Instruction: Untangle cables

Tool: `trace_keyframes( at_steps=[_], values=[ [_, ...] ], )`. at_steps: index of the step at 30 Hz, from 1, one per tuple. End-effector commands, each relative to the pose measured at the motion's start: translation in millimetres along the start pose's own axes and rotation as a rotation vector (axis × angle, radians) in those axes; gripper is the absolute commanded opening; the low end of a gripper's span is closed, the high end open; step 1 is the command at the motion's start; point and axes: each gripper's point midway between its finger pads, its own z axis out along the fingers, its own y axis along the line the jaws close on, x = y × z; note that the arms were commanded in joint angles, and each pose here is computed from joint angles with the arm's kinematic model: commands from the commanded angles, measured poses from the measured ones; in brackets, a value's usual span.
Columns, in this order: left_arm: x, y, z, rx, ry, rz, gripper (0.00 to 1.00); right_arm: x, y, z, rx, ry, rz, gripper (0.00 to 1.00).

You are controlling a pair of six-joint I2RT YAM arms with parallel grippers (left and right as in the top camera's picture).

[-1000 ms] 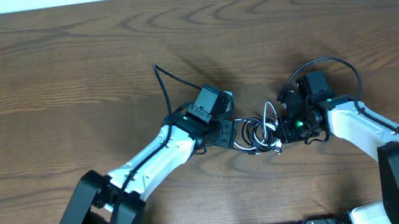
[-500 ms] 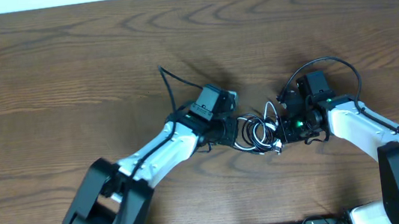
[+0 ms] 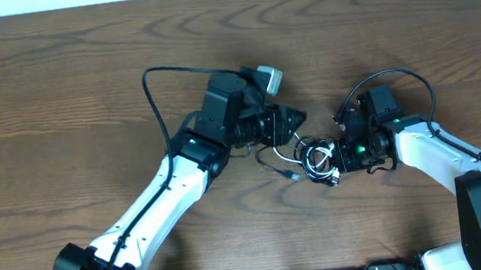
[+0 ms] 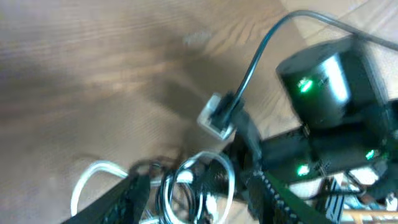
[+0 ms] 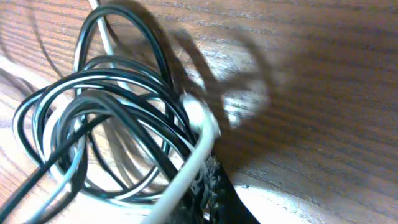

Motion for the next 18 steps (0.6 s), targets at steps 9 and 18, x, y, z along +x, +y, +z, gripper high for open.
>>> trace_keyframes(
  at_steps=[9, 18],
  values=[
    [65, 56, -7, -0.286, 0.223, -0.162, 0.6, 8, -13, 4, 0.057, 0.024, 0.02, 0.01],
    [77, 86, -5, -0.42, 0.247, -0.166, 0.6, 8, -13, 4, 0.056, 0.025, 0.02, 0.01]
  ],
)
